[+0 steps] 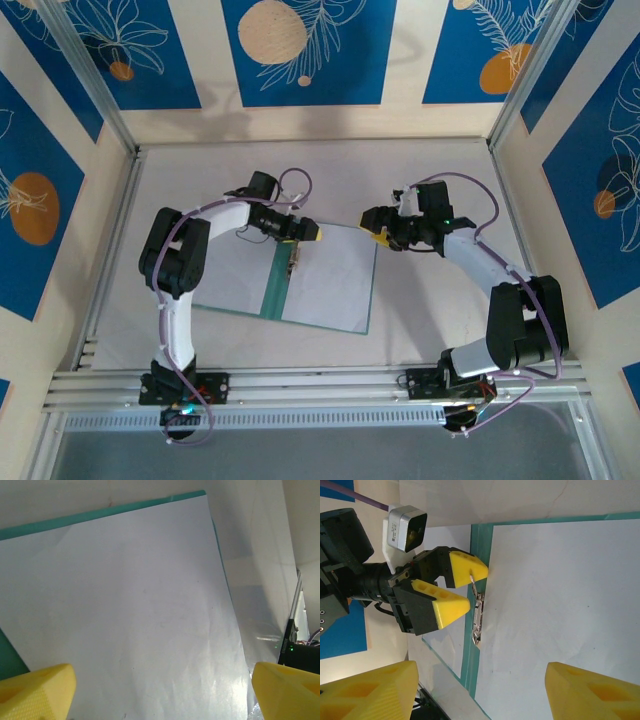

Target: Put the files into the folder

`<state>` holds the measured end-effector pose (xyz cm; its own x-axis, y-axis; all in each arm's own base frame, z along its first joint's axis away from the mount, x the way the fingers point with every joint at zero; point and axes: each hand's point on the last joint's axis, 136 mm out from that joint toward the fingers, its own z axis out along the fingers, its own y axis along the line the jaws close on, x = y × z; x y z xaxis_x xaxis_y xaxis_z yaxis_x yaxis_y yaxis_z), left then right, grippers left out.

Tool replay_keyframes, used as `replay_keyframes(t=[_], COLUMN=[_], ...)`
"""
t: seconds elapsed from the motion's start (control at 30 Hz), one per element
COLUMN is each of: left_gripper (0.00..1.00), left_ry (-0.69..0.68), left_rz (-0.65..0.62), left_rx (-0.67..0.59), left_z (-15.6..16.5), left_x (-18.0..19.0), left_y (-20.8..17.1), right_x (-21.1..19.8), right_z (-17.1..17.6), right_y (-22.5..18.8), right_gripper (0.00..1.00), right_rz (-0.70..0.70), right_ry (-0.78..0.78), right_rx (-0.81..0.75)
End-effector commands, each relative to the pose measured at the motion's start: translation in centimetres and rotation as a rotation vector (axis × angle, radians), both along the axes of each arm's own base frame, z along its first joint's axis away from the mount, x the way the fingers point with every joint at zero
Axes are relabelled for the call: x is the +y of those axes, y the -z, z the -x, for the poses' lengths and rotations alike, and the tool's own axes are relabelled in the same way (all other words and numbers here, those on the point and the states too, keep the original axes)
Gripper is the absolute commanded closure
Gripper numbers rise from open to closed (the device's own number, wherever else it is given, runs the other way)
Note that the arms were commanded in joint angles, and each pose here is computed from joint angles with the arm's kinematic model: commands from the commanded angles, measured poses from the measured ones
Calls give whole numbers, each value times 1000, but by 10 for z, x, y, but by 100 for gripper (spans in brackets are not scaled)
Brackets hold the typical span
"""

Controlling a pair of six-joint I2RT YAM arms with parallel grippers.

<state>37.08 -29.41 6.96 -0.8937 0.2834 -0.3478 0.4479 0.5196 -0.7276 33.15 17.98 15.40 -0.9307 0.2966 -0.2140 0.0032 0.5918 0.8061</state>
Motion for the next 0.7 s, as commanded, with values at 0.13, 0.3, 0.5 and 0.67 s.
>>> replay_keyframes(t=[0.13, 0.3, 0.5, 0.67], left_gripper=[9, 10, 10, 12], left_ry=[34, 30, 5, -36], left_rz=[81, 106, 140, 126], left_rx=[-12, -13, -27, -27], left_z=[10, 17, 25, 42], left_x=[-7, -7, -6, -2], left_y=[-21, -28, -42, -45], right_x=[-2, -3, -3, -3], right_z=[7, 8, 7, 9], right_y=[10, 11, 11, 12], right_gripper=[31, 31, 31, 31], right_rz=[-8, -11, -17, -18], right_ry=[-18, -17, -13, -11], right_rx=[27, 31, 35, 42])
